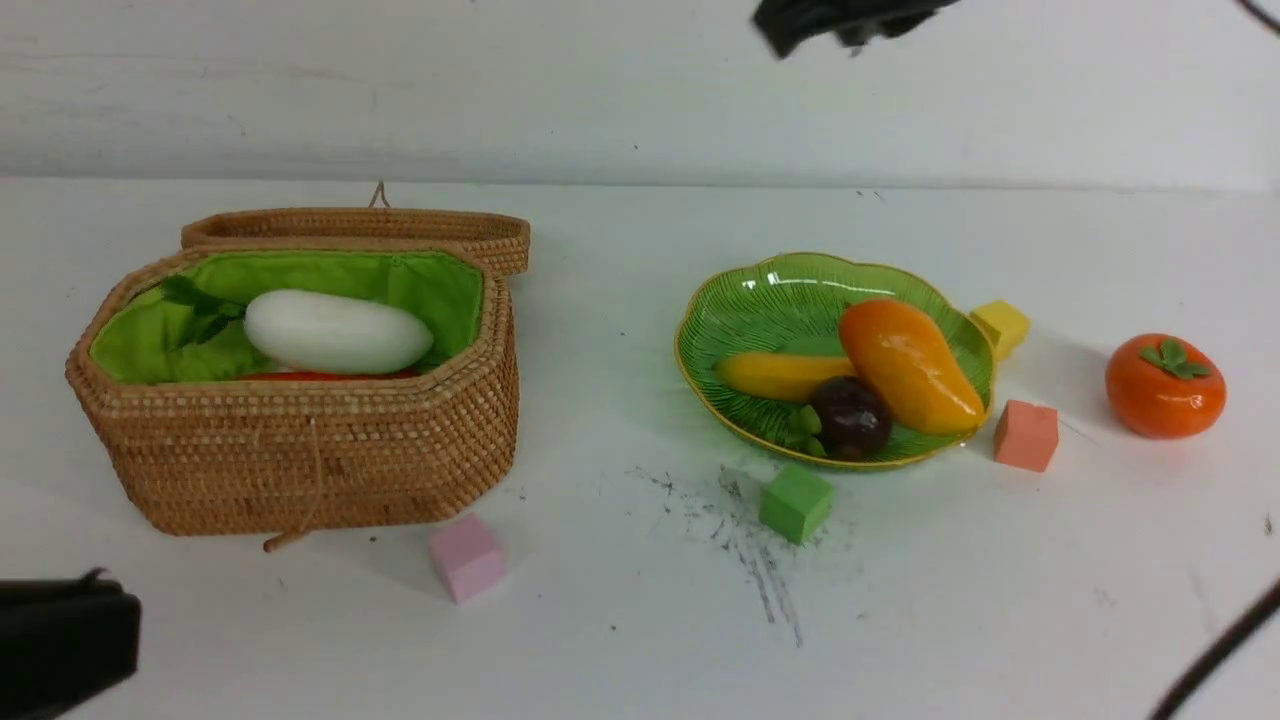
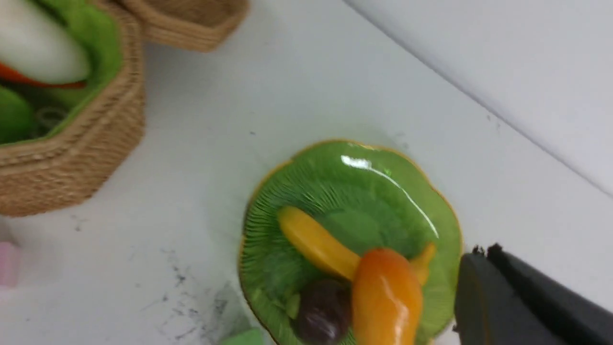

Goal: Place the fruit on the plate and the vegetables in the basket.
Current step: Grab a tomato with your right arm and place it on the plate on the right.

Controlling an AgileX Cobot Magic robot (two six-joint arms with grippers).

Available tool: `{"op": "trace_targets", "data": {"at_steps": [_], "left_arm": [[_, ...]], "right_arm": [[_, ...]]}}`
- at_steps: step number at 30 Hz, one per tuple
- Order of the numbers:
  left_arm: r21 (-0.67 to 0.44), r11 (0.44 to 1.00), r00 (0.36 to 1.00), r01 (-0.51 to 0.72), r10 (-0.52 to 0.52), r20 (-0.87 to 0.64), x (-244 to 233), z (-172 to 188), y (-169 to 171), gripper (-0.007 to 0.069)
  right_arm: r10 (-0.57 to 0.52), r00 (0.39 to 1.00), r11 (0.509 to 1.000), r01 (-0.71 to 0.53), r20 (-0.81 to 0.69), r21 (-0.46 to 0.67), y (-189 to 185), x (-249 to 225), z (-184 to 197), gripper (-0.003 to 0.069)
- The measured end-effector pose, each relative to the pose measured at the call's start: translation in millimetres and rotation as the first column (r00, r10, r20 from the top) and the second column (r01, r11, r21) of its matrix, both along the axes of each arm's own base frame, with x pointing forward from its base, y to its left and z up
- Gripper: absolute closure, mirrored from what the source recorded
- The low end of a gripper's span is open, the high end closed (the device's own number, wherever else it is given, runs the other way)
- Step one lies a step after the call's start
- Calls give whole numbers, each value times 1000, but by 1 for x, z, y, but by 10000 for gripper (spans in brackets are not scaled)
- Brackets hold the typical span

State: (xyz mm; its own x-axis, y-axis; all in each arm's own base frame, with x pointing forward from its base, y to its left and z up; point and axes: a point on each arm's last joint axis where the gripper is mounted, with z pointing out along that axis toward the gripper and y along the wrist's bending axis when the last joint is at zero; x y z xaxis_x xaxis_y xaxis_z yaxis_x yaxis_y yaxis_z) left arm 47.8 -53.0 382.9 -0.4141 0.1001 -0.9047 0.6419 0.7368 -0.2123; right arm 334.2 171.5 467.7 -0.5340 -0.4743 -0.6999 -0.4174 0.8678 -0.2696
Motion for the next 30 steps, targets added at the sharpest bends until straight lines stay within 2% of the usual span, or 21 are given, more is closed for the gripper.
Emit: {"op": "trace_targets", "data": {"at_steps": [1, 3, 4, 6, 8, 9, 10, 13, 14, 15, 20, 24, 30], "left_arm": [[0, 1000, 1000, 25, -25, 7, -1, 0, -1, 621], [0, 996, 995, 90, -90, 31, -5, 2, -5, 621], [1, 995, 994, 104, -104, 38, -5, 2, -6, 621], [8, 989, 987, 145, -146, 63, -7, 3, -8, 621], [14, 986, 983, 168, -169, 77, -9, 4, -9, 621], [15, 985, 982, 172, -172, 80, -9, 4, -9, 621], [17, 983, 980, 181, -182, 83, -9, 4, -10, 621], [20, 982, 978, 190, -191, 83, -10, 4, -10, 620], [20, 982, 978, 190, -191, 83, -10, 4, -10, 620], [21, 982, 978, 190, -191, 84, -10, 4, -10, 619], [23, 981, 978, 191, -193, 82, -10, 4, -10, 617], [23, 981, 978, 192, -193, 83, -10, 4, -10, 617], [-12, 988, 981, 157, -154, 116, -6, 8, -10, 610]], "right_arm": [[-32, 999, 999, 32, -21, 13, -15, 0, -3, 676], [-206, 976, 976, 210, -75, 52, -63, -3, -7, 673], [-236, 968, 969, 241, -88, 55, -72, -3, -10, 673], [-409, 893, 903, 426, -188, 54, -126, 0, -34, 655], [-488, 827, 851, 522, -281, 58, -155, 5, -62, 615], [-490, 823, 846, 528, -289, 70, -157, 7, -65, 615], [-523, 780, 807, 583, -343, 94, -176, 13, -86, 570], [-558, 712, 716, 673, -427, 186, -209, 33, -129, 412], [-559, 704, 709, 680, -437, 188, -214, 33, -132, 400], [-573, 670, 655, 721, -471, 229, -231, 43, -152, 303], [-565, 612, 542, 781, -553, 310, -276, 61, -193, 60], [-507, 633, 507, 768, -585, 392, -297, 72, -222, 1], [-438, 690, 470, 722, -576, 507, -305, 93, -255, 23]]}}
